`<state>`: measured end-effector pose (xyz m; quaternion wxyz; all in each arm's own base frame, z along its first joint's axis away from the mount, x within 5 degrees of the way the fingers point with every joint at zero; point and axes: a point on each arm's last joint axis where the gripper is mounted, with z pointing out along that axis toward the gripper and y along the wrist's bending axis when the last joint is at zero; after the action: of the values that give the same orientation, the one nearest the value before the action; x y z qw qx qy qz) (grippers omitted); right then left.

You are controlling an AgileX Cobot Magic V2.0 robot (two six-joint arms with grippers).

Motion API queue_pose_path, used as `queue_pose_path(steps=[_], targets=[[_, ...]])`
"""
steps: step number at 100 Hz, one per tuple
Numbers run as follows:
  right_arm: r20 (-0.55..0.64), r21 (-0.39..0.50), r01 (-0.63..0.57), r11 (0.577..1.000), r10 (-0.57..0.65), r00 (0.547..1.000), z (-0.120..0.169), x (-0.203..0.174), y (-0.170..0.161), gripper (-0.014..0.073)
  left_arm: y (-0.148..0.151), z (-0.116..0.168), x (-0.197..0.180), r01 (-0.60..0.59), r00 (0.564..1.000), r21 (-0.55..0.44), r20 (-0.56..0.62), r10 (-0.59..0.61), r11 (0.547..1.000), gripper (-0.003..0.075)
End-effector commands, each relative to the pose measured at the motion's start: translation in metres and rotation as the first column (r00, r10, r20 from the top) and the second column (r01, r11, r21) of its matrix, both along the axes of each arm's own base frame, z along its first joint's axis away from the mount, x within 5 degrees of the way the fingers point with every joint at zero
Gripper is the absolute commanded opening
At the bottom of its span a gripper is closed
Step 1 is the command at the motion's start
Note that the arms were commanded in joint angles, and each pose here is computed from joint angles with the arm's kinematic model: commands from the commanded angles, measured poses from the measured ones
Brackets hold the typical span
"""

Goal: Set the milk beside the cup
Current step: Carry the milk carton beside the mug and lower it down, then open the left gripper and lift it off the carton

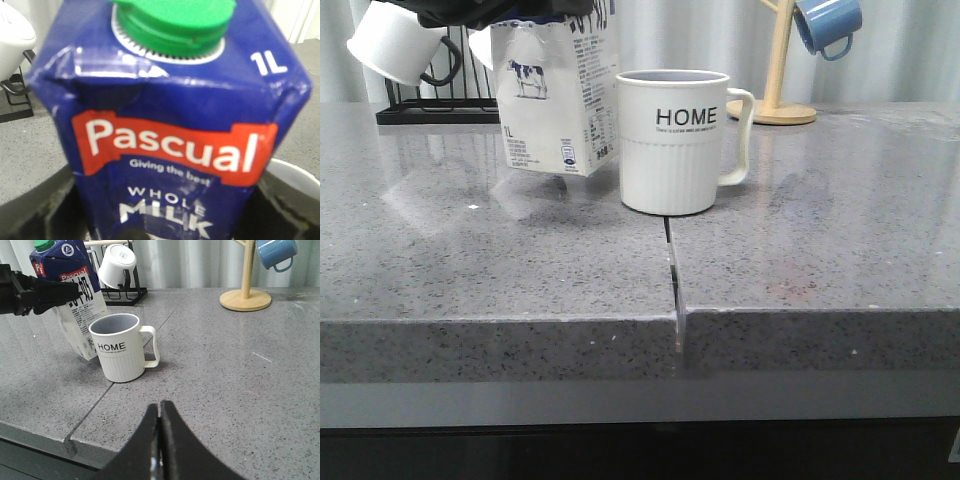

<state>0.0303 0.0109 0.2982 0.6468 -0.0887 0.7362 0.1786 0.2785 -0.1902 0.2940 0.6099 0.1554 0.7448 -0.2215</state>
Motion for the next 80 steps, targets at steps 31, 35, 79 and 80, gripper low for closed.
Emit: queue_pose_path(steps=[31, 35, 79, 80], targets=[[0.082, 0.021, -0.005, 1.000, 0.003, 0.997, 0.013, 0.000, 0.000, -0.0070, -0.004, 0.017, 0.003, -0.006, 0.995, -0.068, 0.094, 0.013, 0.998, 0.0232], [0.082, 0.021, -0.005, 1.000, 0.003, 0.997, 0.013, 0.000, 0.000, -0.0070, -0.004, 0.017, 0.003, -0.007, 0.995, -0.071, 0.098, 0.014, 0.997, 0.0267], [0.082, 0.021, -0.005, 1.000, 0.003, 0.997, 0.013, 0.000, 0.000, -0.0070, 0.001, 0.028, -0.005, 0.005, 0.997, -0.061, 0.080, -0.001, 0.998, 0.0638], [0.082, 0.021, -0.005, 1.000, 0.003, 0.997, 0.013, 0.000, 0.000, -0.0070, 0.001, 0.028, -0.006, 0.006, 0.997, -0.060, 0.078, -0.001, 0.998, 0.0638]])
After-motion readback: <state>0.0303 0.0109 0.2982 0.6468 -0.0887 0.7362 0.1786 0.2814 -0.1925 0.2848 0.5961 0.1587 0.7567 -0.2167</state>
